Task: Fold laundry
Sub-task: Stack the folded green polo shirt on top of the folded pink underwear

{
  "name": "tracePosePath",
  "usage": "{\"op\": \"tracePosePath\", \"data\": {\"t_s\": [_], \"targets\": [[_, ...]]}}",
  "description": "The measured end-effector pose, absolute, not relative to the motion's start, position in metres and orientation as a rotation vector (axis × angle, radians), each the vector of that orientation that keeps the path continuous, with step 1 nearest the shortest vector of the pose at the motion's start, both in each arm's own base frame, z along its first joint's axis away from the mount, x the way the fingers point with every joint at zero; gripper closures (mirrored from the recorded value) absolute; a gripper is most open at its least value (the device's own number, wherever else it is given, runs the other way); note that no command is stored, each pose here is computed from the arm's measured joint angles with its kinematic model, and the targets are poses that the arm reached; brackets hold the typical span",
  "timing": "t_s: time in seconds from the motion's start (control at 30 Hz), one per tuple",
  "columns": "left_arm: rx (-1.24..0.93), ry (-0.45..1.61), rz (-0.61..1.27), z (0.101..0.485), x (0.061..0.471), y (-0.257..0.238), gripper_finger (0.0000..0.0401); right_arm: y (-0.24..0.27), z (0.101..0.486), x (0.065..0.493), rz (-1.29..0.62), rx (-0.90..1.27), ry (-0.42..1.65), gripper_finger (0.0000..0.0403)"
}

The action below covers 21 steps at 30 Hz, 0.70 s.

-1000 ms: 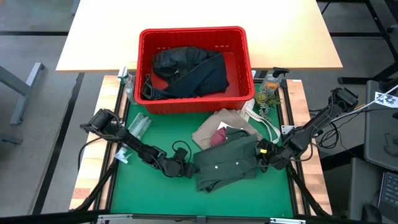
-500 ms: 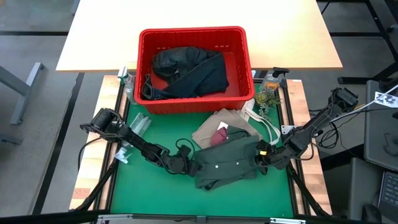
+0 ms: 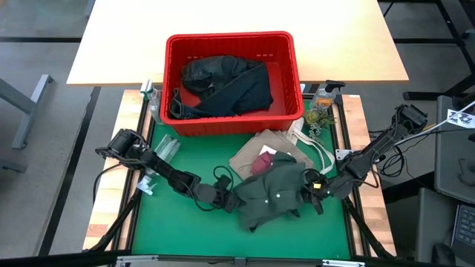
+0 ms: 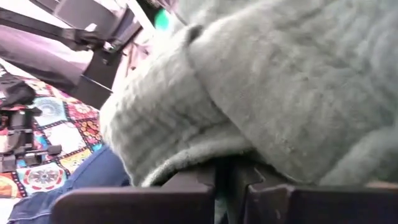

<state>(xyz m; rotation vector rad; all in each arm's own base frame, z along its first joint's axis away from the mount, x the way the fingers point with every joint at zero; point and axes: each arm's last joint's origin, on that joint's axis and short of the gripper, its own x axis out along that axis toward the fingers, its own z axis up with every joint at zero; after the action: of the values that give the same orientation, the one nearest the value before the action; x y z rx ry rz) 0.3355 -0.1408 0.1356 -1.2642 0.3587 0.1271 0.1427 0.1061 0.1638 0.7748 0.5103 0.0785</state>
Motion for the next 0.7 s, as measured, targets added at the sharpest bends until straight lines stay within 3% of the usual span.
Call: {"op": "tracePosePath", "data": {"t_s": [0.3, 0.7], "targets": [[-1.321, 0.235, 0.035, 0.151, 0.340, -0.142, 0.0391, 0.107, 0.176, 0.147, 0.115, 0.738, 0.370, 0.0399], [-1.196, 0.120, -0.099, 0.200, 0.374, -0.146, 0.0393, 0.095, 0.198, 0.162, 0.185, 0.729, 0.163, 0.0401]]}}
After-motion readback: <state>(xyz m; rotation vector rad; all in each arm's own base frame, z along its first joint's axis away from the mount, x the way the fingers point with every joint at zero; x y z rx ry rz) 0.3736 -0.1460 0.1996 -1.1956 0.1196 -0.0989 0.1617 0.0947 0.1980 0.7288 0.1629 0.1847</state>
